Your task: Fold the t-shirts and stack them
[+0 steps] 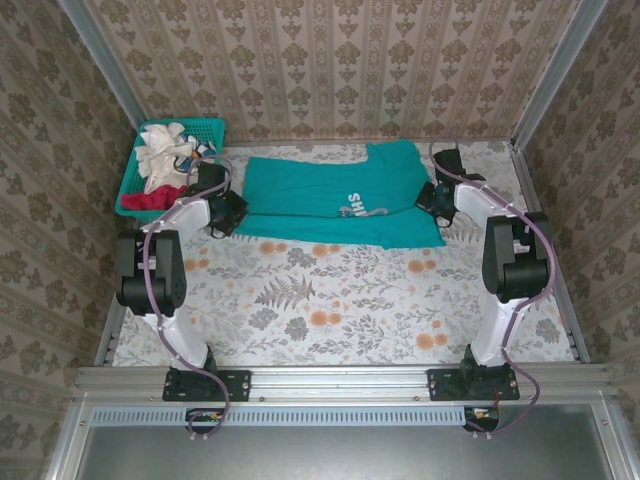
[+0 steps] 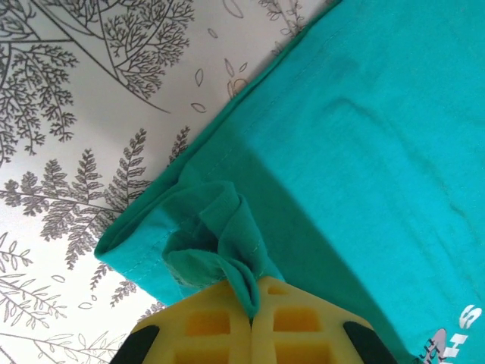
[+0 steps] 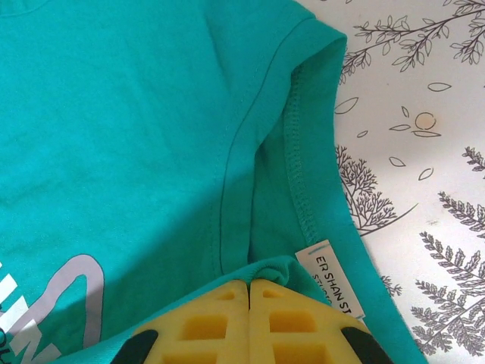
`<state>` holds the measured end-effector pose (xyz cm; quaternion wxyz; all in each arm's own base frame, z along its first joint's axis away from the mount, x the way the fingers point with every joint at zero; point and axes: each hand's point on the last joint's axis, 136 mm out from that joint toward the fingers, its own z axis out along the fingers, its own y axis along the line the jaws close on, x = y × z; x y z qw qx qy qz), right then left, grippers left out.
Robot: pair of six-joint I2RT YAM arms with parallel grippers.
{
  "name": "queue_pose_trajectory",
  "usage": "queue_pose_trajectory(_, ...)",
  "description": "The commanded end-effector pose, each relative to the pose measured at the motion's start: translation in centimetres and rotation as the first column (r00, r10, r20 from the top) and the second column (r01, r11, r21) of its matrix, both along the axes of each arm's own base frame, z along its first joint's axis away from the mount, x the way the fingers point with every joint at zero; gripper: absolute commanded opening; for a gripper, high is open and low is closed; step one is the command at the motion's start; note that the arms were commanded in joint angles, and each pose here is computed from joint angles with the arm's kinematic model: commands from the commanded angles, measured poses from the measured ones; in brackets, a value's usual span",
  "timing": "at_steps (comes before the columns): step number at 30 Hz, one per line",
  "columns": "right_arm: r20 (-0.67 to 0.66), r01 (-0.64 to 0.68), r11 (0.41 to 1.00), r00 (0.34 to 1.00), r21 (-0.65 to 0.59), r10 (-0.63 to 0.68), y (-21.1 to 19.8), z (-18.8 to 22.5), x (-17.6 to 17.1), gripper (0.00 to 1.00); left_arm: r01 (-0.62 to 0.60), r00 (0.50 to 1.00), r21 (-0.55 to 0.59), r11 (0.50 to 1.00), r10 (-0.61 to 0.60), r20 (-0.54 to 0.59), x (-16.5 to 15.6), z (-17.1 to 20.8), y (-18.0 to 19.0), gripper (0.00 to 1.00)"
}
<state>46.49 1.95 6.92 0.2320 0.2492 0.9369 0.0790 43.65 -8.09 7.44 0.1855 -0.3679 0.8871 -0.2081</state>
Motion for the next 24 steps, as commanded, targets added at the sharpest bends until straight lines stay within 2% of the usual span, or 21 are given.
queue_pose_trajectory(1,0.036,0.001,1.000,0.999,0.016,-0.001,0.0,0.4,1.2,0.00,0.009,1.000,0.008,1.000,-0.009,0.005,0.8,0.0,0.4,0.01)
queue_pose_trajectory(4,0.048,-0.010,1.000,0.999,0.019,0.009,0.0,0.6,1.4,0.01,0.012,1.000,0.005,1.000,-0.012,0.007,1.0,0.1,0.4,0.04)
queue_pose_trajectory(5,0.057,-0.020,0.999,0.998,0.025,0.018,0.2,0.8,1.5,0.08,0.013,1.000,0.006,1.000,-0.013,0.009,1.0,0.1,0.3,0.07)
queue_pose_trajectory(9,0.144,-0.071,0.996,0.988,0.051,0.063,1.1,3.0,1.5,0.48,0.033,0.999,-0.009,0.999,-0.032,0.037,1.4,0.7,-0.1,0.44)
queue_pose_trajectory(10,0.171,-0.079,0.995,0.983,0.053,0.069,1.2,3.8,1.4,0.55,0.035,0.998,-0.013,0.999,-0.035,0.051,1.5,1.0,-0.1,0.53)
queue_pose_trajectory(12,0.225,-0.102,0.994,0.970,0.050,0.088,1.5,5.5,0.8,0.65,0.046,0.996,-0.014,0.999,-0.045,0.078,1.5,1.9,-0.3,0.72)
queue_pose_trajectory(15,0.278,-0.151,0.988,0.950,0.013,0.141,2.2,7.2,-0.7,0.71,0.062,0.988,-0.011,0.998,-0.060,0.140,1.5,3.6,-0.7,0.92)
queue_pose_trajectory(17,0.283,-0.198,0.980,0.939,-0.018,0.194,3.2,7.4,-1.8,0.72,0.077,0.983,0.000,0.997,-0.076,0.165,1.3,4.2,-1.2,1.00)
queue_pose_trajectory(24,0.161,-0.392,0.917,0.903,-0.066,0.398,9.8,4.2,-6.4,0.71,0.083,0.986,-0.027,0.996,-0.078,0.144,0.6,2.4,-2.9,1.00)
